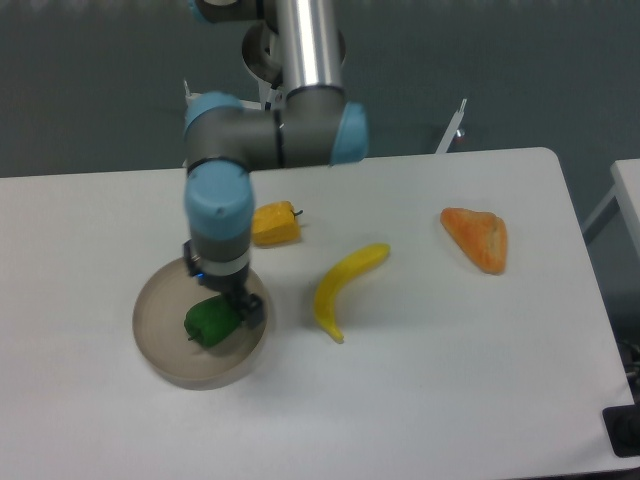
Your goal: Place the green pepper on the plate
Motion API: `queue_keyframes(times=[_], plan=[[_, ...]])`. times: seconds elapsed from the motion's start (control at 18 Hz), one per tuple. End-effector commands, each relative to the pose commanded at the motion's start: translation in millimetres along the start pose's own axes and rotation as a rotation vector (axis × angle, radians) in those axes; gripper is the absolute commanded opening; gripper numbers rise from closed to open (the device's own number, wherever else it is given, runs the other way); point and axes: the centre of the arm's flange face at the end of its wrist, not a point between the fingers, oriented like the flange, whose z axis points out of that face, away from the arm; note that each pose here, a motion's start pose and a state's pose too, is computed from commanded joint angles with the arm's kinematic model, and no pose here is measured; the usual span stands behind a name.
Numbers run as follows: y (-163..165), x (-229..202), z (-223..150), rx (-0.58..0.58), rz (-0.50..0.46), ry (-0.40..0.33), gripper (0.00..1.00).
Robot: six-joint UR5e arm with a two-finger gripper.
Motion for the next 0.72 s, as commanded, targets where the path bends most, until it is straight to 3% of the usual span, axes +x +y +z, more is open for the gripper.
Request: queue_keyframes(times=[0.11,0.56,0.72], plan=[[42.6,-39.3,-11.4,0.000,0.021,-0.013,1.00],[116.8,-105.9,22.0,-0.038,0.146,0.023,1.00],[147.1,-125.0,24.8,-0.109,0.126,0.005,1.00]])
